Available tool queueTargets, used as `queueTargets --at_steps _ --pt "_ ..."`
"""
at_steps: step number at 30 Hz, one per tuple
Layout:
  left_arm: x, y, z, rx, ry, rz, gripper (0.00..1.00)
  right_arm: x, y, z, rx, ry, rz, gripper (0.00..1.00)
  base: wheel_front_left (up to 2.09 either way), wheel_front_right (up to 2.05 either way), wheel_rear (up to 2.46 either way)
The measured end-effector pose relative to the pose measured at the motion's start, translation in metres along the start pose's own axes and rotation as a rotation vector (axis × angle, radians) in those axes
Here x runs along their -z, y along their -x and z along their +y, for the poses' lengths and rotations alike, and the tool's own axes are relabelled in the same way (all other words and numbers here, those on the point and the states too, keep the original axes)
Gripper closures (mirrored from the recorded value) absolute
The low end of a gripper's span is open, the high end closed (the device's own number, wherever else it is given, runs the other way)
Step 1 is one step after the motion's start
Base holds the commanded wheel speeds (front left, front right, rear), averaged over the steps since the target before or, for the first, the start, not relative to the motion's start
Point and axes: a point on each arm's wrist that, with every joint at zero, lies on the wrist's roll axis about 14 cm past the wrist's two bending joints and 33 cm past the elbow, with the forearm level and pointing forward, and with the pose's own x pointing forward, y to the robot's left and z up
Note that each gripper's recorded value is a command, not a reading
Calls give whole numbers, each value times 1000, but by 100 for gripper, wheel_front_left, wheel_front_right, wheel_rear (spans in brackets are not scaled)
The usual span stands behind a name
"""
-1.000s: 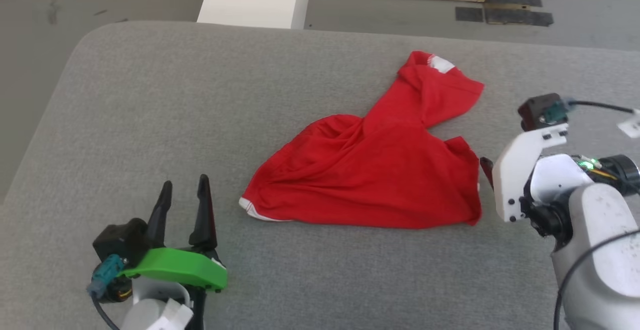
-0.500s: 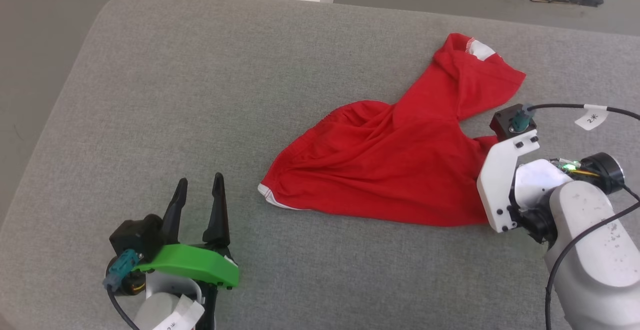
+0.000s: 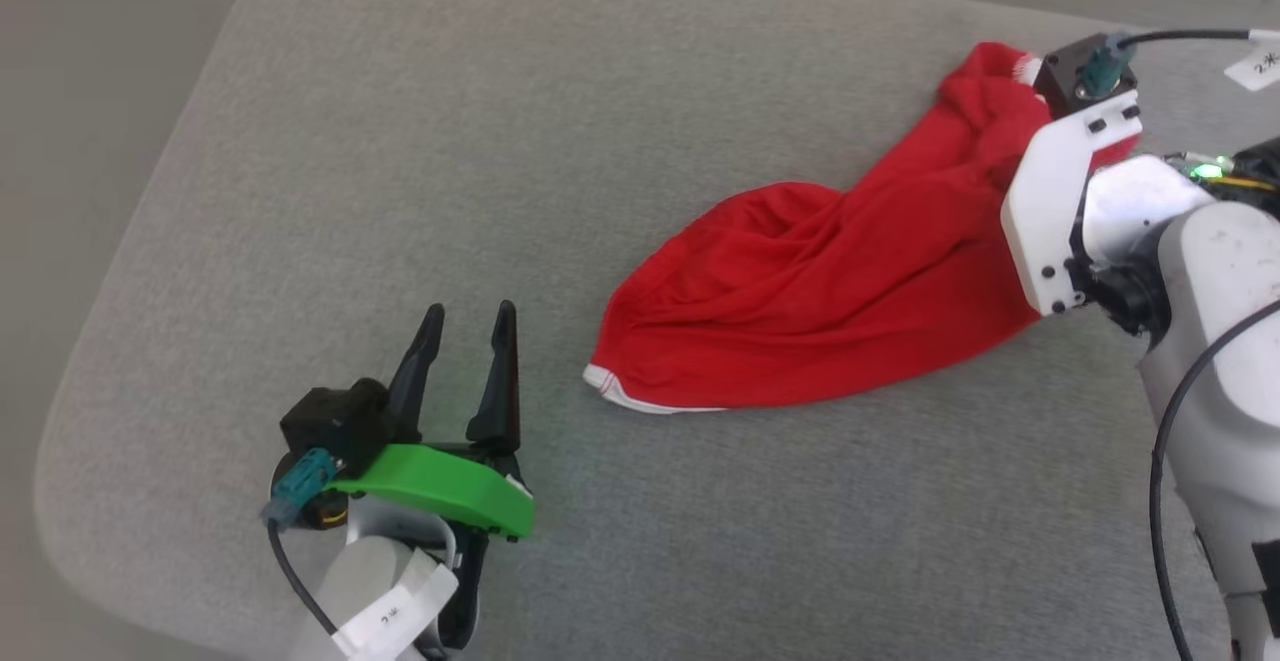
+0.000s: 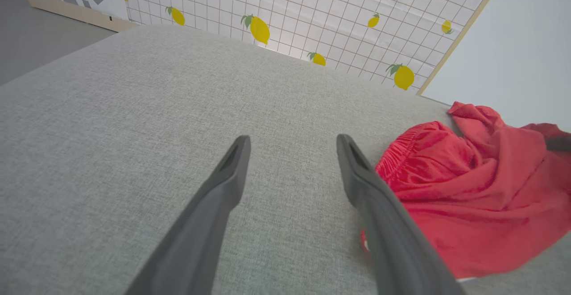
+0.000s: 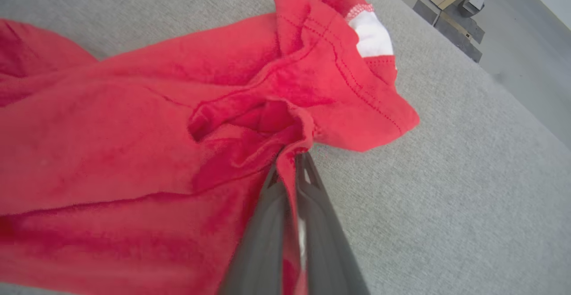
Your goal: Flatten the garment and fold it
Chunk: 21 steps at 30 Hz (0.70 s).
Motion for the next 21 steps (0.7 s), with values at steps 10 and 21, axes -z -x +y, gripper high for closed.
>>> queueTargets --at_steps 10,21 --pt "5 5 18 -56 -14 23 0 7 -41 20 -53 3 34 0 0 0 0" --pt "-4 6 3 -9 -2 -8 0 -46 12 1 -75 -237 -369 0 0 0 0"
